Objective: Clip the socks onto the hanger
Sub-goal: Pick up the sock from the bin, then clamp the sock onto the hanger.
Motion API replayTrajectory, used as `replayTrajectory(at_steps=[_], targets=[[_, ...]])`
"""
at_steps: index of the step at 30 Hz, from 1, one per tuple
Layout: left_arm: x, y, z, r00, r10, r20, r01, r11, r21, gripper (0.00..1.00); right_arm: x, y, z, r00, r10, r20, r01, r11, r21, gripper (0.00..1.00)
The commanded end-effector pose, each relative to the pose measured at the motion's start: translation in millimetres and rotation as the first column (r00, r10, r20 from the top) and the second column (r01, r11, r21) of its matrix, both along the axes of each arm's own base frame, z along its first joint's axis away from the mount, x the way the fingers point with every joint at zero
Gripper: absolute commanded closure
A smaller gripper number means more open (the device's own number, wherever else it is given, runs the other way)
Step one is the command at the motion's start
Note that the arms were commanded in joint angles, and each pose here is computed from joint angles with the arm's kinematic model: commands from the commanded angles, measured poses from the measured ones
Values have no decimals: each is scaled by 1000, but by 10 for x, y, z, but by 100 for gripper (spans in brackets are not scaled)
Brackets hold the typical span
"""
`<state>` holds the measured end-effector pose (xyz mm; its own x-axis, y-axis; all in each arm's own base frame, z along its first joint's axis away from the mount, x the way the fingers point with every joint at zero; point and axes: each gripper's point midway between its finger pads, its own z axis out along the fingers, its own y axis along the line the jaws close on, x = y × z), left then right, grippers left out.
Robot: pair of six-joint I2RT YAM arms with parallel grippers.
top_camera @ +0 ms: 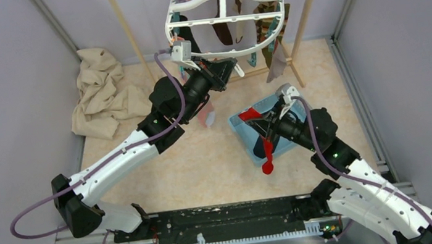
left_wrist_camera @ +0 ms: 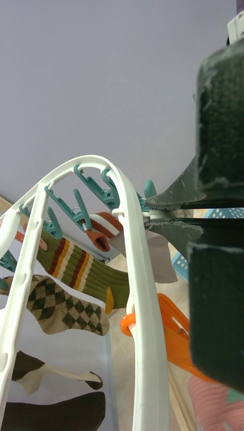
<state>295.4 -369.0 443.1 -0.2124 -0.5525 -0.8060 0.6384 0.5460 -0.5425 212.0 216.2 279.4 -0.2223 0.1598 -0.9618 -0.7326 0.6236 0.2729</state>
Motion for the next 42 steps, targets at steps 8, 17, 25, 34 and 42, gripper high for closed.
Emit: replayTrajectory(at_steps=[8, 17, 25, 34, 42], targets=[[-131, -65, 158, 997, -73, 19, 74, 997, -21, 100, -49, 0, 814, 973, 30, 228, -43, 998, 49, 100], [-195, -56, 176, 995, -98, 33, 99, 995, -23, 100, 21, 145, 1145, 961, 125, 246, -163, 977, 140, 100], [-230, -13, 202, 994, -99, 39, 100, 995, -25, 100, -87, 80, 1306, 931, 288, 223, -349, 879, 324, 100], [-242, 10, 219, 994, -97, 46, 98, 995, -28, 100, -227, 33, 1269, 881, 420, 216, -473, 777, 417, 100], [-269, -34, 229, 991, -122, 59, 124, 992, -34, 100, -422, 36, 1353, 795, 557, 238, -594, 638, 490, 100]])
